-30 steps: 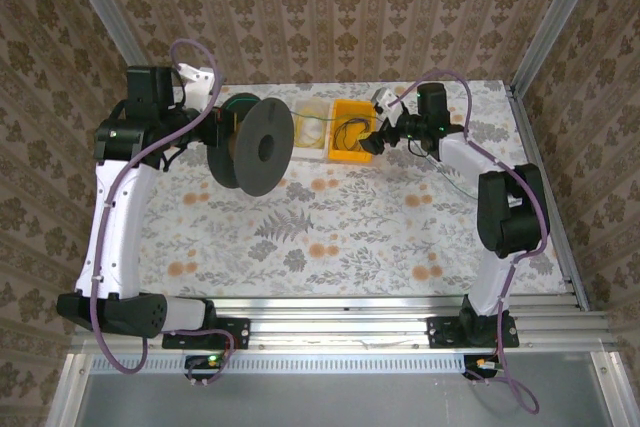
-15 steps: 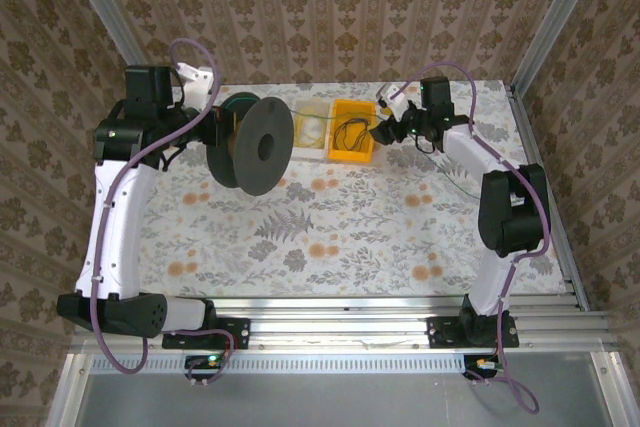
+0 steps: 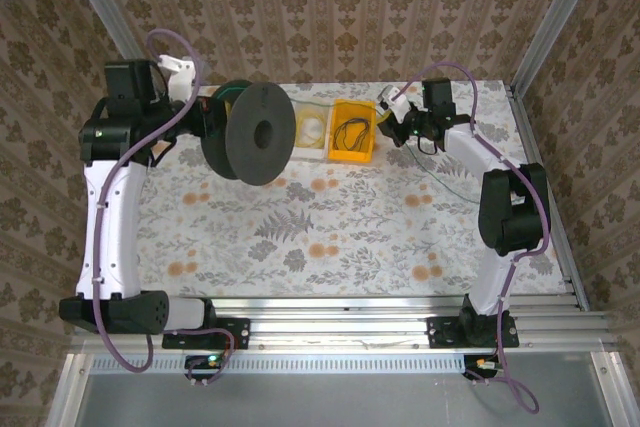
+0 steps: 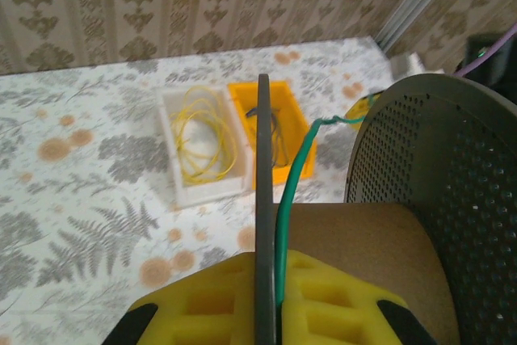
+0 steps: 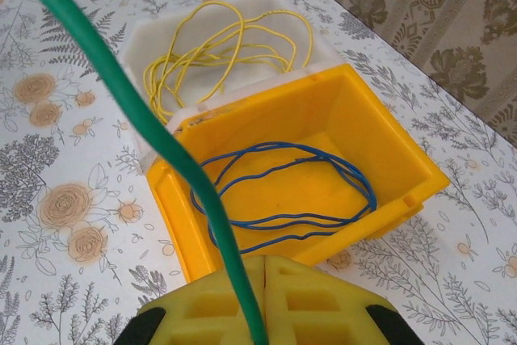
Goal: Wrap the cables
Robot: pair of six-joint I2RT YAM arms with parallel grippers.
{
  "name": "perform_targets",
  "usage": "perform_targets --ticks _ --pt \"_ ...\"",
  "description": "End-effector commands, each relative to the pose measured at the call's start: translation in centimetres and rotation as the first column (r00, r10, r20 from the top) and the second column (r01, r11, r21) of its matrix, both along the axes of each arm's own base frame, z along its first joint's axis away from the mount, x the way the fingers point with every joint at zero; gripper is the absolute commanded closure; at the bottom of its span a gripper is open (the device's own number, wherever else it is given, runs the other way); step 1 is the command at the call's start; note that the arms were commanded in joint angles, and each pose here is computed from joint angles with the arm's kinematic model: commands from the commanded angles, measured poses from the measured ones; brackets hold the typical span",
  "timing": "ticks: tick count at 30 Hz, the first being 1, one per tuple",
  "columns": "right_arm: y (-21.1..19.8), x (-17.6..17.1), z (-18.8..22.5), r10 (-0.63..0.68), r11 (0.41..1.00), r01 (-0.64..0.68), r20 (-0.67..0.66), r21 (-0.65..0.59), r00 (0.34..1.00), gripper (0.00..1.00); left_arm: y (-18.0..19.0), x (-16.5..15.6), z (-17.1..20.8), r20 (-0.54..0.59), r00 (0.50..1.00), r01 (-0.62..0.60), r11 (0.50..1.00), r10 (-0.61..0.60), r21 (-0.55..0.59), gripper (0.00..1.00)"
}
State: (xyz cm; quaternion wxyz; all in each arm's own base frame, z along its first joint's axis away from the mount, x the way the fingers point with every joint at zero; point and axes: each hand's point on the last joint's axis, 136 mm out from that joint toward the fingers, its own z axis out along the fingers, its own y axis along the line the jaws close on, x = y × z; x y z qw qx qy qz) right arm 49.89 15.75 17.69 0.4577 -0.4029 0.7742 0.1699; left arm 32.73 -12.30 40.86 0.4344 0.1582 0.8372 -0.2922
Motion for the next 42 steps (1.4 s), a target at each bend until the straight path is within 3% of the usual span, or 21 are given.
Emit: perform_targets --ticks 1,10,21,25,32,42 --pt "-0.8 -0.1 -0.5 -0.046 0.999 0.047 -0.056 0.015 0.997 1.0 -0.8 0.1 5.9 0.155 0.987 0.07 0.987 -0.047 -0.144 1.0" --pt "2.7 -3.1 -2.2 -0.009 1.0 0.006 -0.164 -0.018 0.986 1.0 -0.9 3.4 9.7 0.232 0.973 0.081 0.945 -0.005 -0.318 1.0" --pt "10.4 -11.0 -3.5 0.147 0.973 -0.186 -0.255 -0.137 0.956 1.0 1.7 10.1 9.4 0.219 0.939 -0.174 0.916 0.266 -0.362 1.0" --pt "13.5 -13.8 -1.8 0.222 0.949 -0.267 -0.243 -0.169 0.944 1.0 0.8 11.7 8.2 0.216 0.924 -0.248 0.924 0.316 -0.291 1.0" --pt "16.6 -17.5 3.0 0.345 0.896 -0.384 -0.192 -0.225 0.919 1.0 -2.1 13.9 5.4 0.243 0.913 -0.33 0.943 0.328 -0.032 1.0" --pt "17.3 -17.8 11.4 0.414 0.871 -0.396 0.001 -0.293 0.91 1.0 -5.8 14.6 1.3 0.259 0.933 -0.316 0.917 0.252 0.245 1.0"
